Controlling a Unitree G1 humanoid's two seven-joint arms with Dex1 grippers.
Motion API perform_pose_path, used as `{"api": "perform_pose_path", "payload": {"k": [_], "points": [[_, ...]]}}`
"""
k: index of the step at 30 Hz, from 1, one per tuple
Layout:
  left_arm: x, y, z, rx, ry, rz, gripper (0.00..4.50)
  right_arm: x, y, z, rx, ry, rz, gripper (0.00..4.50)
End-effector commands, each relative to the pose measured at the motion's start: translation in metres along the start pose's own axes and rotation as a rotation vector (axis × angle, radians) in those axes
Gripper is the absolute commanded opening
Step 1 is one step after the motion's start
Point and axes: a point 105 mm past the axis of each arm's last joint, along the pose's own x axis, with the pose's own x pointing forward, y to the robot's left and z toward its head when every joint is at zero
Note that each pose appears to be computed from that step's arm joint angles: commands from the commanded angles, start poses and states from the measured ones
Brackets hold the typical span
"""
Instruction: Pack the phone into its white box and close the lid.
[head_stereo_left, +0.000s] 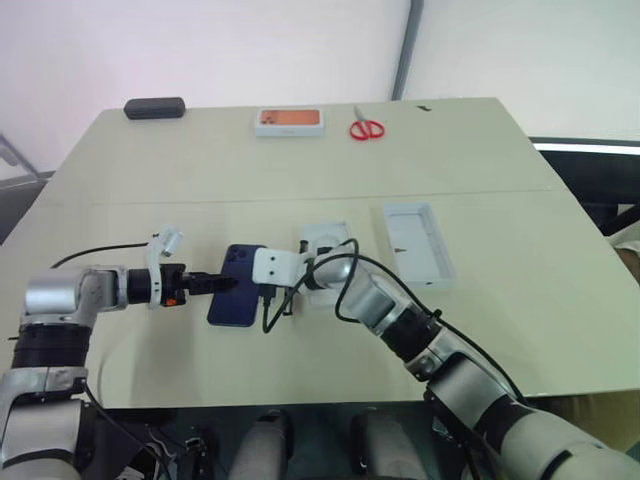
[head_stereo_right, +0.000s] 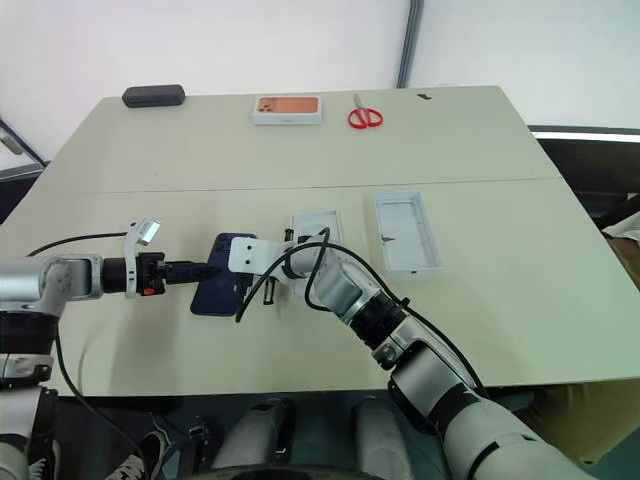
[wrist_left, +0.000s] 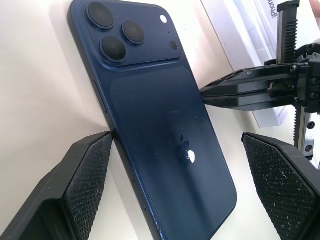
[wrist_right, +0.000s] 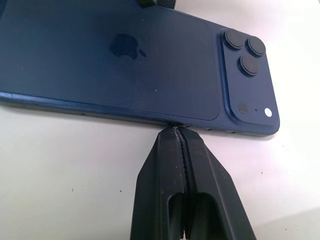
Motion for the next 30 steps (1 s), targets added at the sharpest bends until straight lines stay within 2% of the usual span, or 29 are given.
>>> {"api": "perform_pose_path", "payload": {"k": [1, 4, 9, 14, 18, 22, 27, 30], "points": [[0.033, -0.017, -0.034, -0.132, 0.111, -0.136, 4.37, 0.005, 0.009, 0.015, -0.027, -0.044, 0.027, 0.03], [0.03, -0.016, -0.024, -0.156, 0.074, -0.137, 4.37, 0.004, 0.008, 0.013, -0.031, -0.038, 0.025, 0.03], [0.031, -0.02, -0.023, -0.17, 0.087, -0.142, 4.37, 0.004, 0.007, 0.013, -0.029, -0.042, 0.018, 0.03], [0.034, -0.024, -0.01, -0.116, 0.094, -0.08, 4.37, 0.005, 0.008, 0.014, -0.029, -0.045, 0.02, 0.03], [0.037, -0.039, -0.01, -0.11, 0.106, -0.123, 4.37, 0.005, 0.007, 0.013, -0.029, -0.043, 0.016, 0.03], [0.035, -0.034, -0.01, -0.176, 0.07, -0.125, 4.37, 0.004, 0.005, 0.012, -0.024, -0.039, 0.013, 0.03], [0.039, -0.039, -0.011, -0.152, 0.092, -0.108, 4.37, 0.004, 0.006, 0.011, -0.028, -0.04, 0.014, 0.03], [0.039, -0.042, 0.002, -0.161, 0.067, -0.101, 4.37, 0.005, 0.006, 0.012, -0.032, -0.043, 0.013, 0.03]]}}
